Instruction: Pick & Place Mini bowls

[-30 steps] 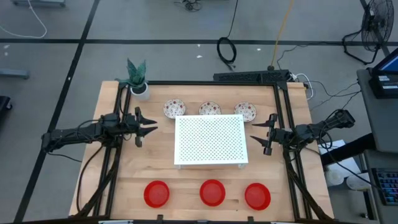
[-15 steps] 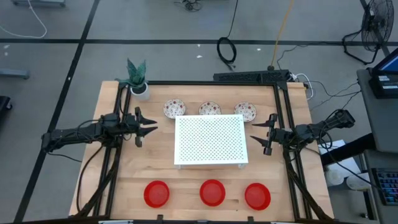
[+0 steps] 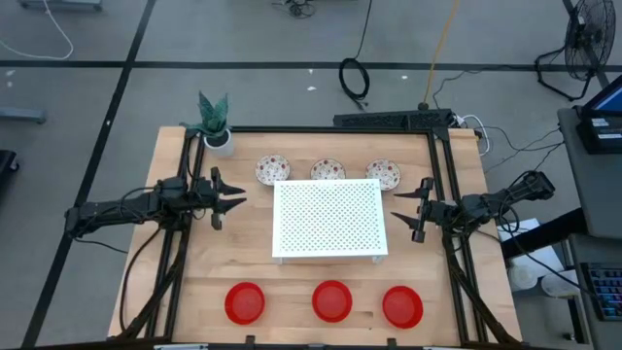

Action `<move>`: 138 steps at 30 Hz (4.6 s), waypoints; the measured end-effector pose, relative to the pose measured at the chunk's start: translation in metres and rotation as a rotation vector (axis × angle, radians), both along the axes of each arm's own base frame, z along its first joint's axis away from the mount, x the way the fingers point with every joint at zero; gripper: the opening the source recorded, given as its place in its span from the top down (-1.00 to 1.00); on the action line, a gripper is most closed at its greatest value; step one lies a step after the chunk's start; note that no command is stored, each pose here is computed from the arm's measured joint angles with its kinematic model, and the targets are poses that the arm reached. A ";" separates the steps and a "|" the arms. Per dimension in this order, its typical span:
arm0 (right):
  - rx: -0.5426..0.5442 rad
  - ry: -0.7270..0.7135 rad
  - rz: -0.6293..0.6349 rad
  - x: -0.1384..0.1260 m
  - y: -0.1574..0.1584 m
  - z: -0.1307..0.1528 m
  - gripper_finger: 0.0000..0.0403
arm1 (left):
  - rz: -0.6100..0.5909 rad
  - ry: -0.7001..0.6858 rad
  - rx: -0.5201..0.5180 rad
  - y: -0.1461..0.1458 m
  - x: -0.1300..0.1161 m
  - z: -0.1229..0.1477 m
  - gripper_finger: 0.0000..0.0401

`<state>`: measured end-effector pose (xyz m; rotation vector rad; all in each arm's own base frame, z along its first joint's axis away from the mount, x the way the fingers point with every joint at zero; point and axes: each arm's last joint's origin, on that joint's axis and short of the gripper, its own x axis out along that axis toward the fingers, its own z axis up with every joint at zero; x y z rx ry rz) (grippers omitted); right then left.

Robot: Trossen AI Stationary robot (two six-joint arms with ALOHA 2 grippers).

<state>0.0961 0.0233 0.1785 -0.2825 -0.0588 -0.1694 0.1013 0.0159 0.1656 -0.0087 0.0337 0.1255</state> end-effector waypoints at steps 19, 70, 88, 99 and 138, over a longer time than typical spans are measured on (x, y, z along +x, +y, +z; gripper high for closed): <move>0.000 0.000 0.000 0.000 0.000 0.000 -0.13 | 0.000 0.001 0.000 0.000 0.000 0.000 0.40; 0.425 -0.275 0.064 -0.004 -0.002 0.022 -0.13 | 0.000 0.000 0.000 0.000 0.000 0.000 0.40; 0.422 -0.234 -0.539 -0.006 -0.016 0.062 -0.13 | 0.000 0.000 0.000 0.000 0.000 0.000 0.40; 0.511 0.156 -0.743 0.016 -0.039 0.168 -0.13 | 0.000 -0.014 0.003 0.000 0.000 0.001 0.40; 1.221 1.036 -0.817 0.055 -0.192 0.003 -0.12 | 0.000 -0.014 0.003 0.000 0.000 0.001 0.40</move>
